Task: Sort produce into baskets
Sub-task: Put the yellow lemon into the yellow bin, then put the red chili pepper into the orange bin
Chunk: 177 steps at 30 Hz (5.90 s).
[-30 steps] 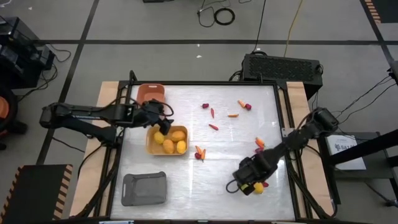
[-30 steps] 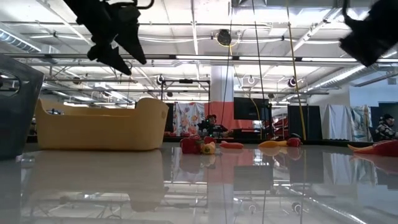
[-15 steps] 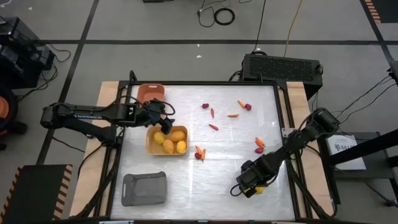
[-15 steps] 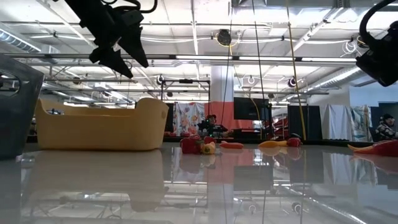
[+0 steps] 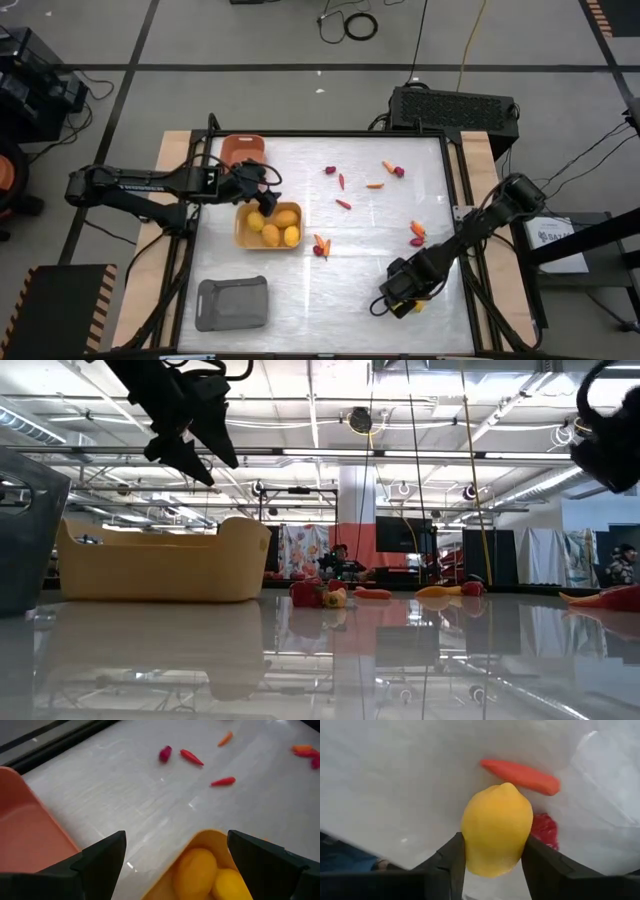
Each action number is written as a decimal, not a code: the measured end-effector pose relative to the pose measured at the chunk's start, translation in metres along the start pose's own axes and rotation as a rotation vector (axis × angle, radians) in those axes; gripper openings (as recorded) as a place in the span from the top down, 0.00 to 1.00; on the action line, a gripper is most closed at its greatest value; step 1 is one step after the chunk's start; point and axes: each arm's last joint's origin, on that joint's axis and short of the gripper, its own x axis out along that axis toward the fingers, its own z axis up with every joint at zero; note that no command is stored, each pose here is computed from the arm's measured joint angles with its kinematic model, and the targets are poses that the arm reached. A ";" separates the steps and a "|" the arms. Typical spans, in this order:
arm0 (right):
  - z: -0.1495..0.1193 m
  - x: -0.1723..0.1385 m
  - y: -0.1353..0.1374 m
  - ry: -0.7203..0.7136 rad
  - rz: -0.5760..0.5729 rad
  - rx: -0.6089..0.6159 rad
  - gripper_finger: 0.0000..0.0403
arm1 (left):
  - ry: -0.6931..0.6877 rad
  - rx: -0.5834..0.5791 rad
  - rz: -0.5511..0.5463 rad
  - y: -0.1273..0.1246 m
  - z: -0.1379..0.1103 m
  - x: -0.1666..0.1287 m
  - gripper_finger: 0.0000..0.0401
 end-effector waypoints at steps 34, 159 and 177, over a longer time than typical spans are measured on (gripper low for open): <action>0.201 -0.133 0.055 -1.084 0.672 -0.442 0.59 | 0.365 0.210 0.099 0.011 -0.038 -0.014 0.12; 0.102 -0.161 -0.068 -0.806 0.041 -0.593 0.50 | 0.296 0.204 0.068 0.032 0.119 0.242 0.70; 0.105 -0.162 -0.070 -0.811 0.036 -0.593 0.50 | 0.337 0.099 0.042 0.040 0.117 0.244 0.31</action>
